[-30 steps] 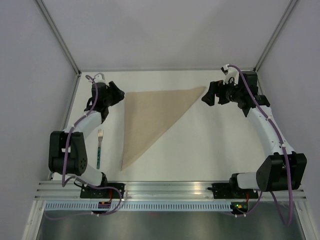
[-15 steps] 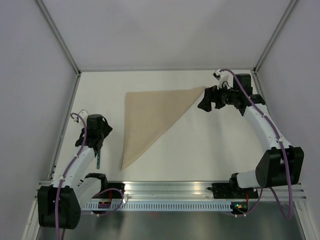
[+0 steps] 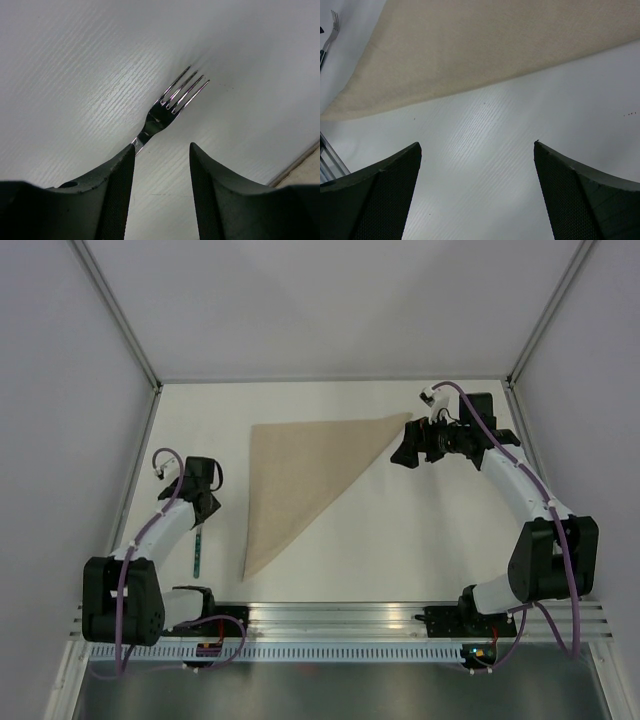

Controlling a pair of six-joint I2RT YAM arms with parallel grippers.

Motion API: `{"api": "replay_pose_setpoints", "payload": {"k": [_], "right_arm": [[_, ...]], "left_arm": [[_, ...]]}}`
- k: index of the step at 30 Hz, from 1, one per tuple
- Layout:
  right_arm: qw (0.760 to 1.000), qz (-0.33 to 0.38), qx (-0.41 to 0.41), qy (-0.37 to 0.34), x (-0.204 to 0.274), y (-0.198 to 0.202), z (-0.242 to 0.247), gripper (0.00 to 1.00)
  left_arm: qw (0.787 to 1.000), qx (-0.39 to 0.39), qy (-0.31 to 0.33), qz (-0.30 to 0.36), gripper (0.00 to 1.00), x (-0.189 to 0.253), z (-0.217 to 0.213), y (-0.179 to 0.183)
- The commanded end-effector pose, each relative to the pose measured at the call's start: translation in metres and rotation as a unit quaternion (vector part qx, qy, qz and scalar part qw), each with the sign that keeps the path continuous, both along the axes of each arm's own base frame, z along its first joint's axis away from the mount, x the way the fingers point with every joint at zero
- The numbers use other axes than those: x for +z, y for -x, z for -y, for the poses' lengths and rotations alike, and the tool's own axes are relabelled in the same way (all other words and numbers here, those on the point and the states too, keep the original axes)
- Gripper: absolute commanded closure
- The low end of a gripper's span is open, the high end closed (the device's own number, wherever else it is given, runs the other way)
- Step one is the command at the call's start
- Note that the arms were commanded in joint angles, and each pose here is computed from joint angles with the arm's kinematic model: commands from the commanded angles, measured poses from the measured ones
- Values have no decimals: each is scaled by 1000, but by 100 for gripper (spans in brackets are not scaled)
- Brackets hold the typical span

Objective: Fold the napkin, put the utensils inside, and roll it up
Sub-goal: Pick up the fork at the center of the board.

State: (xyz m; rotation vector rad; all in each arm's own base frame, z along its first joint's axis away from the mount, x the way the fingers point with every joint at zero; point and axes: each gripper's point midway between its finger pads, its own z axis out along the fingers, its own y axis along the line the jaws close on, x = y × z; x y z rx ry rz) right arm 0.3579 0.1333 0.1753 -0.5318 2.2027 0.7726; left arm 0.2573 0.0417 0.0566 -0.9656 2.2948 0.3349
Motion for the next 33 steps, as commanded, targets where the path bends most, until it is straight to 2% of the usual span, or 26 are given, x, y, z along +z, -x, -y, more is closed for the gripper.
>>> {"api": "replay_pose_setpoints", "payload": {"k": [1, 9, 27, 33], "right_arm": [[1000, 23, 15, -11, 5, -7, -4, 2], [1000, 16, 15, -10, -2, -8, -5, 3], [1000, 13, 17, -9, -5, -7, -4, 3], [1000, 8, 19, -14, -7, -8, -6, 4]], "left_arm": [[999, -34, -11, -39, 48, 2, -1, -6], [996, -44, -18, -81, 49, -10, -11, -15], [983, -86, 35, -159, 47, -43, -7, -18], [981, -85, 45, -171, 50, -49, -8, -20]]}}
